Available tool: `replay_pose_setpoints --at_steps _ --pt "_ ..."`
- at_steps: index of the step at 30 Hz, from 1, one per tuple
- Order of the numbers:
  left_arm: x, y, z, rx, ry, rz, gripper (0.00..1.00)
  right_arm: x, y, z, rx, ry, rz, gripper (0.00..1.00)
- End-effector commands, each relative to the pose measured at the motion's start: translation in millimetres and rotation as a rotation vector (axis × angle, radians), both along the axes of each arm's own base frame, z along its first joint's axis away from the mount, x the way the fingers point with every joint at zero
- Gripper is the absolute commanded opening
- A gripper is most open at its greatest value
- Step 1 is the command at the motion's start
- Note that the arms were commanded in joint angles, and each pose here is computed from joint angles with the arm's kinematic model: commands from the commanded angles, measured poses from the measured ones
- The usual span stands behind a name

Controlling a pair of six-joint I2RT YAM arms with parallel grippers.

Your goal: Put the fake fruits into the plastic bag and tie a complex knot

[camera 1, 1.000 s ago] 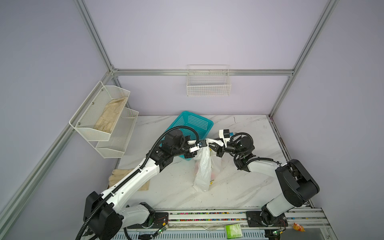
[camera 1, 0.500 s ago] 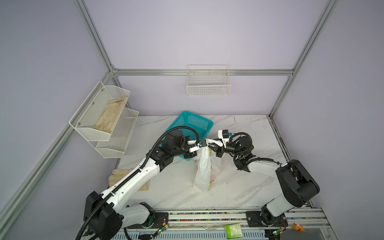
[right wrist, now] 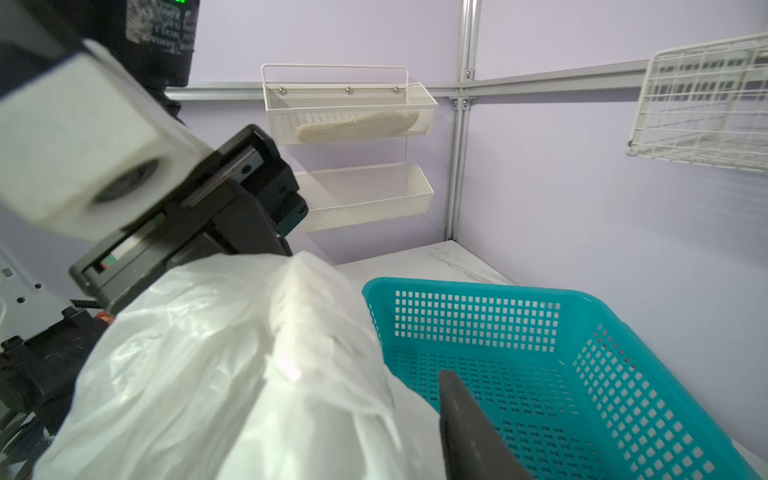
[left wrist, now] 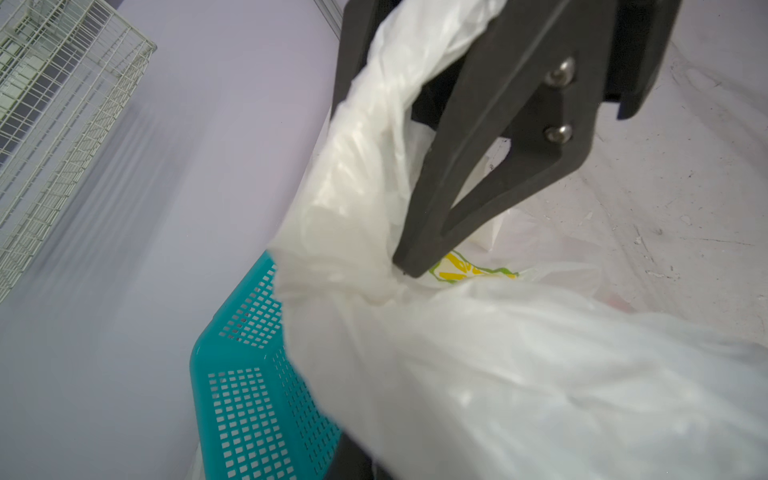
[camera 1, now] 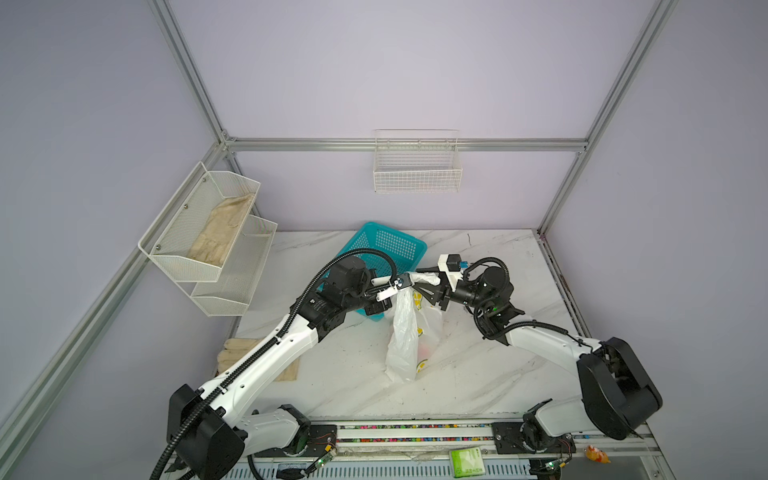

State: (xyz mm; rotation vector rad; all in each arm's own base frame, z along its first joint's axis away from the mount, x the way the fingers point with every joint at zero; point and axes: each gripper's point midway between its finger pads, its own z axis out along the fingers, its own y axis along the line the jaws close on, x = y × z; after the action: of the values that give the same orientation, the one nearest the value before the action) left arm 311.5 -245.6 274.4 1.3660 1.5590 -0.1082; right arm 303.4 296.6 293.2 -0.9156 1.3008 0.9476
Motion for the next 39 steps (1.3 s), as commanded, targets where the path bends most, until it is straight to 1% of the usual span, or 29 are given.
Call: replay_pose_setpoints --at_steps 1,4,6,8,12,16,19,28,34,37,39 --pt "9 3 65 -0.095 -0.096 0.055 0.00 6 -20 -7 -0.083 0.022 -0.141 0.58" --pt "8 2 64 -0.102 -0.094 0.047 0.00 -2 -33 -10 -0.126 0.064 -0.192 0.63" --pt "8 1 62 -0.103 -0.092 0.044 0.00 -8 -39 -9 -0.131 0.094 -0.208 0.66" --pt "8 1 62 -0.104 -0.093 0.044 0.00 -16 -43 -3 -0.129 0.099 -0.206 0.67" --pt "6 0 64 -0.113 -0.095 0.037 0.00 -19 -46 10 -0.128 0.070 -0.213 0.66" --pt "6 0 64 -0.115 -0.098 0.037 0.00 -18 -36 15 -0.142 0.059 -0.163 0.61" --pt "6 0 64 -0.116 -0.098 0.036 0.00 -19 -30 19 -0.126 0.049 -0.130 0.58" --pt "7 -1 61 -0.111 -0.092 0.030 0.00 -19 -33 37 -0.107 0.006 -0.148 0.58" --pt "7 -2 60 -0.110 -0.089 0.027 0.00 -22 -30 42 -0.106 -0.004 -0.123 0.57" --pt "7 -2 59 -0.110 -0.085 0.026 0.00 -23 -28 43 -0.106 -0.009 -0.109 0.51" --pt "7 -3 59 -0.110 -0.085 0.025 0.00 -24 -27 44 -0.106 -0.009 -0.102 0.43"
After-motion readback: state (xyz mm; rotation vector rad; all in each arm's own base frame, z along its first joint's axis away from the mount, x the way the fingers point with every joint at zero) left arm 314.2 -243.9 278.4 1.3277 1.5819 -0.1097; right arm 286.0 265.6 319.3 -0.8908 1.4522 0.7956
